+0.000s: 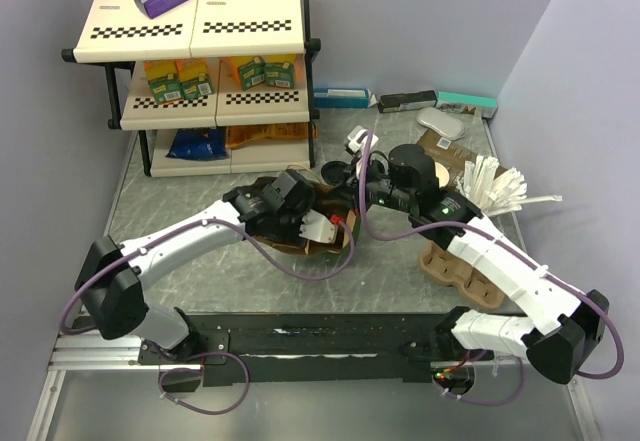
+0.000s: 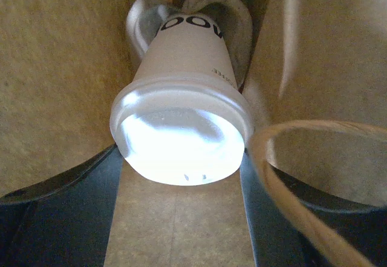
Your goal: Pack the takeout coffee
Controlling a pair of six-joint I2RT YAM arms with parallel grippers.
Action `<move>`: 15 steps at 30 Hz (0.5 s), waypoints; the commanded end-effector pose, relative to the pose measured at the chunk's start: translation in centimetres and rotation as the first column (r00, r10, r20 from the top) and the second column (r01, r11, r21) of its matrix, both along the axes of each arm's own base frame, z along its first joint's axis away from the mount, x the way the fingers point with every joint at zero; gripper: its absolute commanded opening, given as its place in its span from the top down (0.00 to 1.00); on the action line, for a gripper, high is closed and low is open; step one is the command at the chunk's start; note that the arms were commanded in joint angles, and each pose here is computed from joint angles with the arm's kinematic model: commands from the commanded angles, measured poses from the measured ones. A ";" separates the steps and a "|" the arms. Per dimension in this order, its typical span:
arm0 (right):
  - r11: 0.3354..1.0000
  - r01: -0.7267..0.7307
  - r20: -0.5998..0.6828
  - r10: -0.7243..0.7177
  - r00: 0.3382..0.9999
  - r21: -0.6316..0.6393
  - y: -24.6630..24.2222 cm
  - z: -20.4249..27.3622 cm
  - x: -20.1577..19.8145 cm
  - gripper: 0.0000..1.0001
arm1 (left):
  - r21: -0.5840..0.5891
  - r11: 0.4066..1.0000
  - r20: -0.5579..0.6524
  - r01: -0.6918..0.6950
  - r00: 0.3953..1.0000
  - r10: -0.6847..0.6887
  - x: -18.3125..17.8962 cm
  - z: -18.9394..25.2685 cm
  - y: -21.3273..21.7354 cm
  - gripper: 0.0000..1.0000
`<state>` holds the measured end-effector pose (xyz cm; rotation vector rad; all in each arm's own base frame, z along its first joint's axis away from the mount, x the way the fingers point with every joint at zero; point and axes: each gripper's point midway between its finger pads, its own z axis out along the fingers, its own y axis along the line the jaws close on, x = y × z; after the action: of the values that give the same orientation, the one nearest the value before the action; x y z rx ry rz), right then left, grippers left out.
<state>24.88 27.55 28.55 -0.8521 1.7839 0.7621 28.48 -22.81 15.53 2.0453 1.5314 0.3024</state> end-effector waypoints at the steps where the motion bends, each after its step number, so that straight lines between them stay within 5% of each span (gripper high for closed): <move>1: 0.996 -0.069 -0.041 0.071 0.997 0.054 0.3 0.5 -1.2 1.00 | -0.043 0.998 -0.072 -0.038 0.997 0.035 0.7 -1.3 -0.2 0.99; 11: 0.990 -0.139 -0.002 0.139 0.990 0.036 0.4 0.8 -0.8 1.00 | -0.094 0.991 -0.101 -0.093 0.991 0.084 3.5 -1.5 -0.1 0.99; 15: 0.991 -0.132 -0.002 0.132 0.991 0.031 0.5 0.7 -0.2 1.00 | -0.111 0.991 -0.125 -0.079 0.990 0.065 3.3 -1.4 -0.7 0.75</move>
<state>25.48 27.18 27.65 -0.9133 1.7806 0.8045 31.44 -22.98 14.57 1.9879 1.6085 0.1840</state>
